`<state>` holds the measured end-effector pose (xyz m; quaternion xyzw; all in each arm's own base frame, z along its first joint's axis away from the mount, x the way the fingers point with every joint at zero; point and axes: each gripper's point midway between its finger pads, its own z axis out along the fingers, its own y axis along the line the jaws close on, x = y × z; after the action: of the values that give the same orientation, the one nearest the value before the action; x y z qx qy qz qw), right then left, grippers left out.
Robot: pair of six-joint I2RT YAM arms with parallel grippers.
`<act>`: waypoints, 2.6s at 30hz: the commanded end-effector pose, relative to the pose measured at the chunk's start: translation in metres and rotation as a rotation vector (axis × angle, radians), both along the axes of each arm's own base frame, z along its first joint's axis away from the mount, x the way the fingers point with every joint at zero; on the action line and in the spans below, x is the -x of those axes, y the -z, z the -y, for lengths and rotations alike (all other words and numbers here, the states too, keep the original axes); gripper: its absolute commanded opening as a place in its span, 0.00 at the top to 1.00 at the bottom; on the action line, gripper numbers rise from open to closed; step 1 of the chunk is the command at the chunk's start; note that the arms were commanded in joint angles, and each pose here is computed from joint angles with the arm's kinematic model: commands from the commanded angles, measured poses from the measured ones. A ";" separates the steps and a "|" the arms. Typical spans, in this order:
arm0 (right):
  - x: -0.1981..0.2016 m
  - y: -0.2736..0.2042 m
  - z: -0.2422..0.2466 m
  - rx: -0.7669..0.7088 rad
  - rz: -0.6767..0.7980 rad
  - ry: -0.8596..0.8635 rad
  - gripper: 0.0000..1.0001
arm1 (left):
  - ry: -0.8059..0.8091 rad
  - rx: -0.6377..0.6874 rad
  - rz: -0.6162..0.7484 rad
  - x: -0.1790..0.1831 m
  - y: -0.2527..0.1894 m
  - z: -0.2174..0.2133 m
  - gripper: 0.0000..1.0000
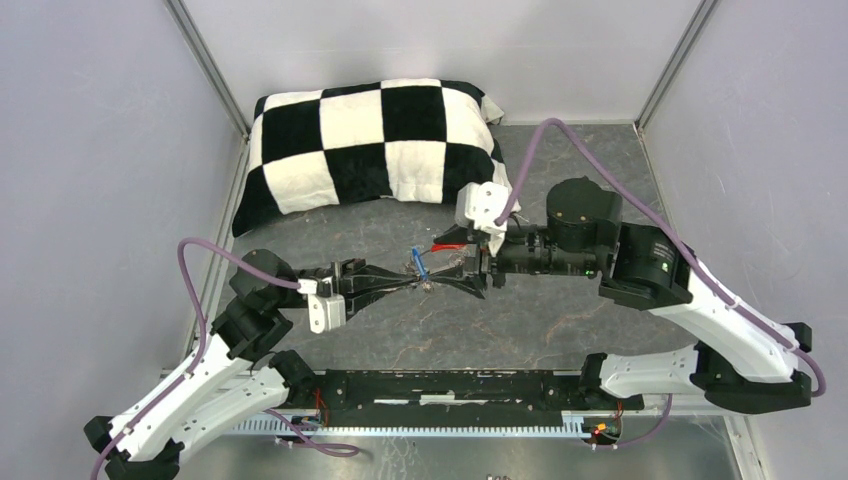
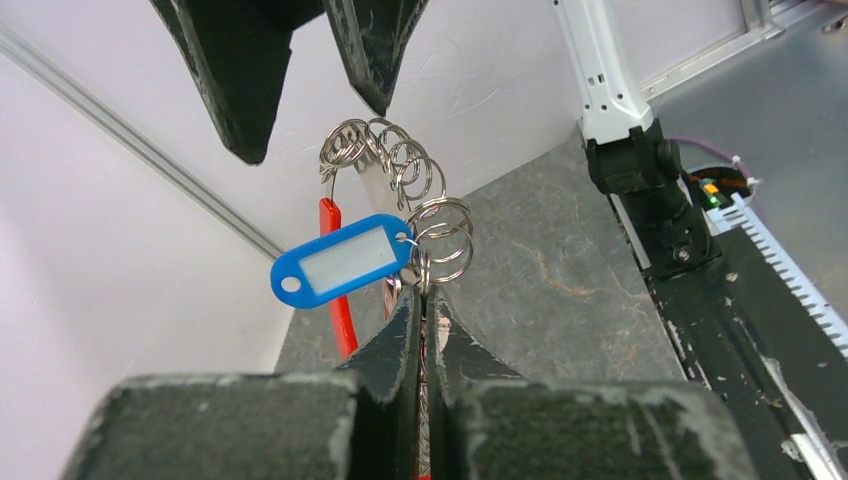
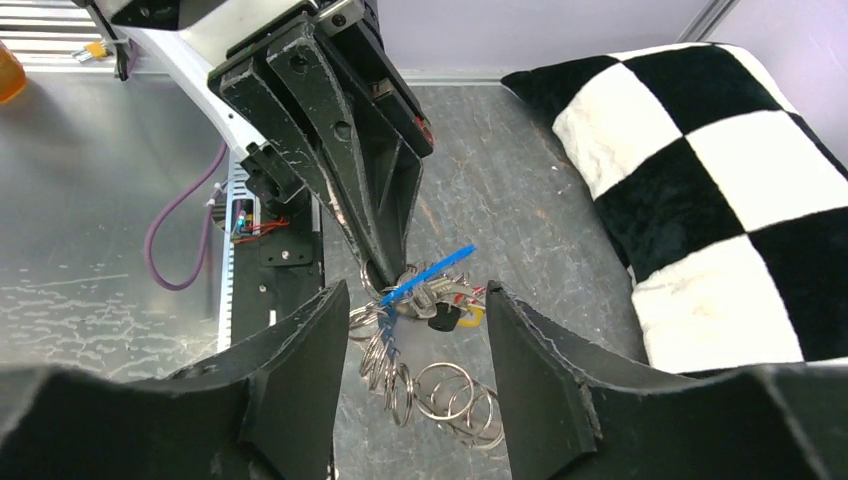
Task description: Put the keys on the keyring
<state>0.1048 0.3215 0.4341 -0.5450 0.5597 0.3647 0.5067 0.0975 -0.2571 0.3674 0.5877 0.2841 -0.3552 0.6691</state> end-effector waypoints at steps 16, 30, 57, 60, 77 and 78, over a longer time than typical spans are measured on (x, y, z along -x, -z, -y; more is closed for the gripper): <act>0.007 -0.016 -0.011 -0.104 -0.026 -0.039 0.39 | -0.057 0.053 0.508 0.001 -0.015 -0.011 0.98; 0.032 0.008 -0.034 -0.072 -0.096 -0.181 0.37 | -0.075 0.046 0.383 -0.003 -0.017 -0.012 0.98; -0.007 -0.049 -0.024 -0.056 -0.146 0.167 0.36 | -0.051 -0.007 0.347 -0.003 -0.006 -0.009 0.98; -0.011 -0.025 -0.024 0.011 -0.235 0.230 0.47 | -0.062 -0.038 0.368 -0.006 0.003 -0.010 0.98; -0.004 0.038 -0.039 0.143 -0.530 0.315 0.55 | -0.106 -0.109 0.516 -0.014 0.033 -0.014 0.98; -0.006 0.036 -0.037 0.139 -0.534 0.330 0.55 | -0.108 -0.109 0.519 -0.014 0.034 -0.015 0.98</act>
<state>0.1071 0.3653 0.3829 -0.3962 0.7719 0.3554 0.3476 0.1095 -0.2456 0.3214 0.6808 0.1857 -0.1805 0.6852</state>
